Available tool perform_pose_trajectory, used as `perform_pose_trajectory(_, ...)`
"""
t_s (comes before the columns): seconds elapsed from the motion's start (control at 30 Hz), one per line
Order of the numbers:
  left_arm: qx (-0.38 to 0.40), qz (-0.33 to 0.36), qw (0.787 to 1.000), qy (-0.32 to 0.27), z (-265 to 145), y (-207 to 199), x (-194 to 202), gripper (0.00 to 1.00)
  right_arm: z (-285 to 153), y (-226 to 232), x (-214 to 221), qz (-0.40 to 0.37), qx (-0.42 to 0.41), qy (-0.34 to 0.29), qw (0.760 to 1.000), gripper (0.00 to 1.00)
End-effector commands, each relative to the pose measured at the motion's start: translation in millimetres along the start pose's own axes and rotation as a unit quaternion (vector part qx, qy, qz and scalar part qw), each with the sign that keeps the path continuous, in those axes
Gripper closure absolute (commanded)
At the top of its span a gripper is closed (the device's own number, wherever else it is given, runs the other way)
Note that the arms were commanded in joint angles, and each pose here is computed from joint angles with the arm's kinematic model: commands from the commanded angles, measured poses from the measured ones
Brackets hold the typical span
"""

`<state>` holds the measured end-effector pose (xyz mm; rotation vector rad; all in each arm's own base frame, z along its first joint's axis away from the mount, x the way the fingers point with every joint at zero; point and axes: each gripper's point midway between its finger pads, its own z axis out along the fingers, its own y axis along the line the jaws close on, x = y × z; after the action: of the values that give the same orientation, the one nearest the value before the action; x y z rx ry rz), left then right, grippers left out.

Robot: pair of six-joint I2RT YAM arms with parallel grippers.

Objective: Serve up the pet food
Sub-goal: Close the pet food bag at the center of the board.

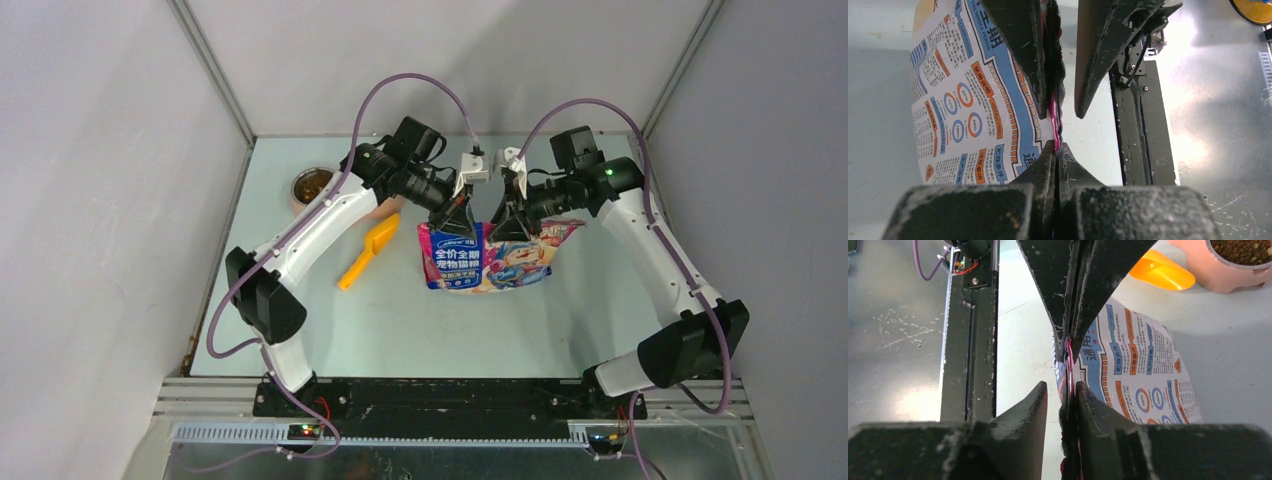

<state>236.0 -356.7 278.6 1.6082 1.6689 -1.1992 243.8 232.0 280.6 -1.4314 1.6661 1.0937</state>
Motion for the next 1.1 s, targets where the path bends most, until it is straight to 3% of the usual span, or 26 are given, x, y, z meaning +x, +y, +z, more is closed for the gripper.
perform_pose_trajectory(0.0, 0.018, 0.031, 0.999, -0.033, -15.1, -24.9, -22.6, 1.00, -7.3, 11.3, 4.3, 0.009, -0.002, 0.013, 1.000, 0.69)
perform_pose_trajectory(0.1, 0.018, 0.032, 0.999, -0.034, -15.1, -24.7, -23.1, 1.00, -8.1, 8.1, 10.3, -0.003, 0.018, 0.018, 1.000, 0.71)
perform_pose_trajectory(0.17, 0.018, 0.031, 0.999, -0.034, -14.6, -24.4, -23.0, 1.00, -8.9, 7.1, 9.3, -0.006, 0.022, 0.015, 1.000, 0.86)
perform_pose_trajectory(0.2, 0.018, 0.030, 0.999, -0.033, -14.5, -23.8, -22.9, 1.00, -9.7, 6.1, 7.5, -0.004, 0.024, 0.011, 1.000, 0.98)
perform_pose_trajectory(0.43, 0.017, 0.034, 0.999, -0.031, -16.7, -25.4, -22.3, 1.00, -20.0, 7.4, -9.7, 0.001, 0.021, -0.028, 0.999, 1.00)
perform_pose_trajectory(0.47, 0.016, 0.036, 0.999, -0.031, -17.5, -25.9, -22.5, 1.00, -21.5, 7.2, -11.2, 0.005, 0.020, -0.028, 0.999, 0.96)
perform_pose_trajectory(0.5, 0.016, 0.036, 0.999, -0.030, -18.2, -26.2, -21.7, 1.00, -23.4, 6.6, -11.1, 0.000, 0.019, -0.027, 0.999, 0.83)
perform_pose_trajectory(0.57, 0.014, 0.036, 0.999, -0.029, -19.3, -26.2, -20.7, 1.00, -25.4, 9.5, -3.3, 0.014, 0.013, -0.008, 1.000, 0.71)
perform_pose_trajectory(0.63, 0.013, 0.037, 0.999, -0.031, -21.2, -27.0, -21.6, 1.00, -27.9, 7.7, 3.4, 0.006, 0.026, 0.007, 1.000, 0.65)
perform_pose_trajectory(0.73, 0.013, 0.036, 0.999, -0.032, -22.9, -26.5, -20.4, 1.00, -28.9, 4.2, 19.3, -0.004, 0.050, 0.025, 0.998, 0.64)
perform_pose_trajectory(0.8, 0.013, 0.036, 0.999, -0.032, -22.6, -26.1, -19.5, 1.00, -30.5, 3.1, 22.8, -0.014, 0.064, 0.026, 0.998, 0.69)
perform_pose_trajectory(0.9, 0.014, 0.036, 0.999, -0.032, -21.9, -25.6, -19.4, 1.00, -33.0, -1.0, 19.7, -0.012, 0.075, 0.015, 0.997, 0.98)
perform_pose_trajectory(1.07, 0.014, 0.035, 0.999, -0.031, -22.7, -26.7, -18.1, 1.00, -40.1, 1.0, 6.5, -0.007, 0.068, -0.020, 0.997, 1.00)
